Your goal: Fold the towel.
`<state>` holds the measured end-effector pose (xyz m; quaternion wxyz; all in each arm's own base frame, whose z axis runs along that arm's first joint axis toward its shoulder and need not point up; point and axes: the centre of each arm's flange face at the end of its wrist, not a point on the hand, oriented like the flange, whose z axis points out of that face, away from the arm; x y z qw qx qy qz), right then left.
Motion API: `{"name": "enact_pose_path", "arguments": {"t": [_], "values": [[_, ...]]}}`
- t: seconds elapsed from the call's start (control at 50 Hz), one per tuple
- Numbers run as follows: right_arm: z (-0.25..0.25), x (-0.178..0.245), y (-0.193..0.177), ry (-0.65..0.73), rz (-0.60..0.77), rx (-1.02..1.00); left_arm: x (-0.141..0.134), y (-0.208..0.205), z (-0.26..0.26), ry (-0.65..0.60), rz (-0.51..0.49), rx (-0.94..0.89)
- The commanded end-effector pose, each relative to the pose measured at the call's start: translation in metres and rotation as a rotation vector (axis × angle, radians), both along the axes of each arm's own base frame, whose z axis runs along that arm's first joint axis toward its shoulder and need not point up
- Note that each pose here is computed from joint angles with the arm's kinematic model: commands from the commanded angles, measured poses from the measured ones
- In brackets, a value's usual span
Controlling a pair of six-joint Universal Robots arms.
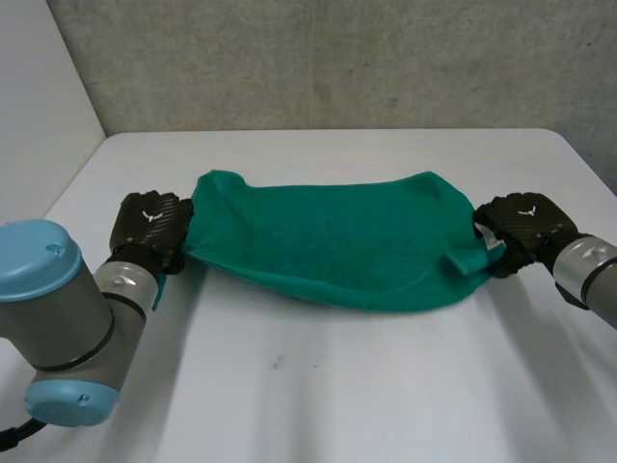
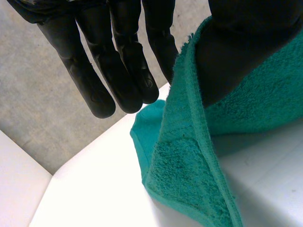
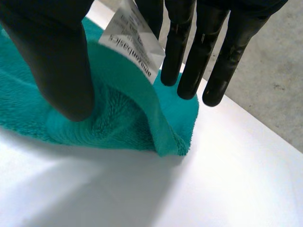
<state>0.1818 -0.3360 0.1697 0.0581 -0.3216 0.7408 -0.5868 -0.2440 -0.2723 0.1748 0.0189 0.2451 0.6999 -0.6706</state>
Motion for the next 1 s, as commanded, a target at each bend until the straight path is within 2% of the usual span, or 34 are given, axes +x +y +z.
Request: {"name": "enact_pose_path", "arguments": {"t": [0.02,0.1,0.16,0.32,0.6,0.7,0.82,0.92,1.0], "values": [[0.005,-0.003,0.029,0.112,0.017,-0.041,-0.003,0.010,0.010,0.010,-0.016,-0.020],[0.013,-0.006,0.042,0.124,-0.032,-0.053,-0.004,0.012,0.012,0.011,-0.019,-0.023],[0.022,-0.007,0.052,0.079,-0.119,-0.045,-0.004,0.013,0.013,0.011,-0.021,-0.024],[0.033,0.010,0.071,-0.027,-0.152,-0.021,-0.005,0.015,0.012,0.009,-0.025,-0.020],[-0.014,0.019,0.084,0.053,-0.200,0.125,-0.004,0.014,0.012,0.009,-0.021,-0.020],[-0.042,0.019,0.069,0.074,-0.205,0.127,-0.003,0.013,0.012,0.009,-0.016,-0.020],[-0.046,0.020,0.053,0.086,-0.207,0.062,-0.002,0.013,0.011,0.009,-0.014,-0.019],[-0.035,-0.012,0.017,0.153,-0.287,-0.019,-0.002,0.013,0.012,0.008,-0.011,-0.017],[-0.023,-0.021,0.010,0.193,-0.300,-0.051,0.000,0.016,0.015,0.005,-0.012,-0.014]]}}
